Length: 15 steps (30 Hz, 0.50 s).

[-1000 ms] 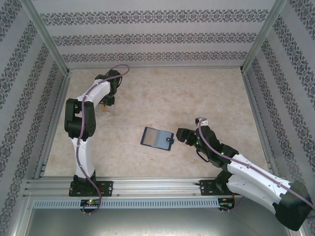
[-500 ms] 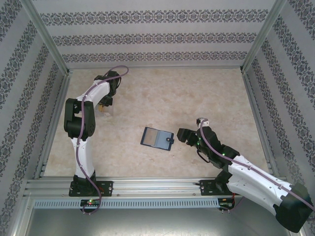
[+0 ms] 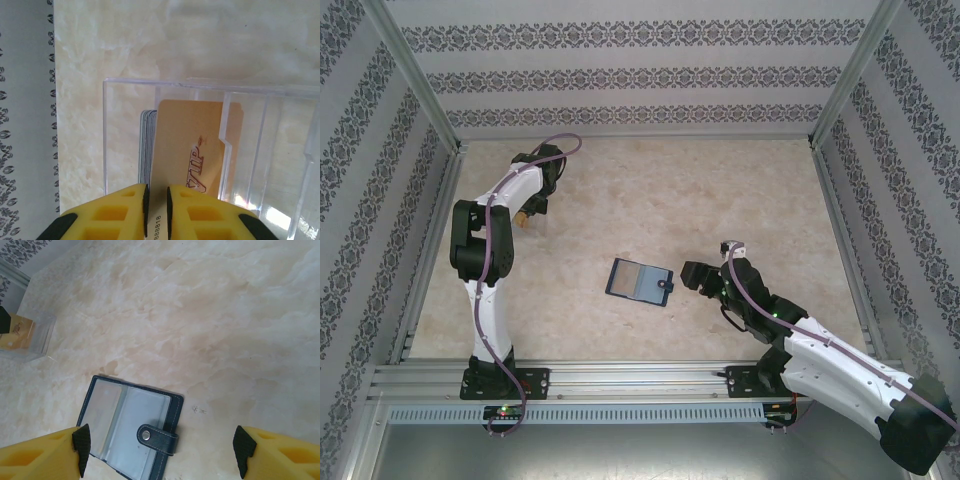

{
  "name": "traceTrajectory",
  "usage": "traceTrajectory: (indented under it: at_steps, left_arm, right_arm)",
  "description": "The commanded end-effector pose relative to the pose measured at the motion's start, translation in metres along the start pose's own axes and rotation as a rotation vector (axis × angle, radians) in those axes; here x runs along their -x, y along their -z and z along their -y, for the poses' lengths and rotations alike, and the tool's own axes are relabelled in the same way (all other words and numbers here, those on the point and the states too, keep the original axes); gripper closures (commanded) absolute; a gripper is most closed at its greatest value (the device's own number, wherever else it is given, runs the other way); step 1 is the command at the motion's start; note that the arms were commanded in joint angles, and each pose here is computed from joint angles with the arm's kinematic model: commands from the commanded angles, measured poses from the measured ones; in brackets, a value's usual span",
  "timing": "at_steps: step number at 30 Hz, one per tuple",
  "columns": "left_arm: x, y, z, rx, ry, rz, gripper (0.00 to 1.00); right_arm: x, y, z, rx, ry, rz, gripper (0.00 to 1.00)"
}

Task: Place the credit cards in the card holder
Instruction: Pick up the credit card from the storage box.

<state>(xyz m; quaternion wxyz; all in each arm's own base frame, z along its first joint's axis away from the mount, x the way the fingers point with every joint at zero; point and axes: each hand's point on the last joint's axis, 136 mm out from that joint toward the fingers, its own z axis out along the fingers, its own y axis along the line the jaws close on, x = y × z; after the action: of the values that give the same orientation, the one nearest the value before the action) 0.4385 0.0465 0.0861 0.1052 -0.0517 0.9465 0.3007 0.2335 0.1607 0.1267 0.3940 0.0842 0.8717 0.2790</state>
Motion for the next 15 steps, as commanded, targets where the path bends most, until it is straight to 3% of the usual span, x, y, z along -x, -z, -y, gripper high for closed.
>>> traceTrajectory:
  at_steps: [1,10,15]
  left_arm:
    - [0.000,0.012,-0.018,0.021,-0.002,0.004,0.82]
    - [0.002,0.026,-0.016,-0.053,0.012,-0.002,0.83]
    - [0.002,0.035,-0.012,-0.142,0.027,-0.016,0.97]
  right_arm:
    - [0.000,0.001,0.005,-0.007,-0.018,0.005,0.22]
    - [-0.001,0.002,0.006,-0.006,-0.027,0.003,0.22]
    - [-0.002,0.002,0.007,-0.007,-0.030,0.003,0.22]
